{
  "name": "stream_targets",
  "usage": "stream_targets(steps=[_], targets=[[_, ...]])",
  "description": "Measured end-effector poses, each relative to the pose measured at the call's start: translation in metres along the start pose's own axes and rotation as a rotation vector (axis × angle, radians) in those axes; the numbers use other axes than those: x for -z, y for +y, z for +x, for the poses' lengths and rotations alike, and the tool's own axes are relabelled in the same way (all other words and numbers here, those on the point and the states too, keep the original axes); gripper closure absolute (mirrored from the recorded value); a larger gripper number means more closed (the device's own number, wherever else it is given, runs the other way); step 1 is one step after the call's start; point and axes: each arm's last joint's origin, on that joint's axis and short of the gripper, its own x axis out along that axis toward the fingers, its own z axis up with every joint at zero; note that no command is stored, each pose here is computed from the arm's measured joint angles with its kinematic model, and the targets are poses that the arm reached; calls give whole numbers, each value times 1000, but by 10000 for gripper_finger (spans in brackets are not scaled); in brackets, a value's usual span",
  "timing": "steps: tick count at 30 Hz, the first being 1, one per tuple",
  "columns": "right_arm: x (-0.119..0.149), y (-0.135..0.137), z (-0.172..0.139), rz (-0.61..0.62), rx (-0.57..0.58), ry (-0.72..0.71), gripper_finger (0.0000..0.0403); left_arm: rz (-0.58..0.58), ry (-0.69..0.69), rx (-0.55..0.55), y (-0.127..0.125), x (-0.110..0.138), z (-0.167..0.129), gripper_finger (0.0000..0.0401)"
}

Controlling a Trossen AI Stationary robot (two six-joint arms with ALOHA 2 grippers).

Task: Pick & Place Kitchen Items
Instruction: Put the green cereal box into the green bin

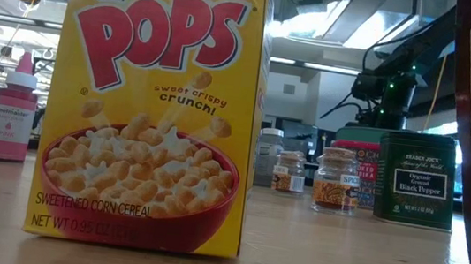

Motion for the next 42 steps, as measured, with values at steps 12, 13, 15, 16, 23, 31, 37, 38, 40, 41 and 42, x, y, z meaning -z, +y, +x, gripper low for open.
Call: stream_targets(steps=[12, 13, 15, 16, 23, 31, 37, 38, 40, 41, 42], targets=[[0, 0, 0, -23, -1, -3, 237, -5, 0, 0, 0, 0, 0, 203], [0, 0, 0, -31, -1, -2, 242, -8, 0, 0, 0, 0, 0, 203], [0, 0, 0, -36, 2, -1, 251, -10, 0, 0, 0, 0, 0, 203], [0, 1, 0, -39, 8, -3, 254, -10, 0, 0, 0, 0, 0, 203], [2, 10, -9, -76, 40, -39, 260, -11, 0, 0, 0, 0, 0, 203], [10, 21, -32, -70, 44, -97, 261, -10, 13, 18, 0, 0, 0, 203], [24, 33, -55, -98, 168, -166, 261, -8, 26, 36, -1, 1, 0, 203], [26, 36, -59, -103, 183, -193, 261, -7, 26, 37, -1, 1, 0, 203], [32, 45, -68, -112, 208, -251, 261, -1, 25, 37, -1, 1, -1, 203], [35, 49, -71, -117, 218, -278, 261, 1, 24, 37, -1, 1, -1, 203], [38, 53, -74, -119, 229, -305, 261, 2, 25, 37, -1, 1, -1, 203]])
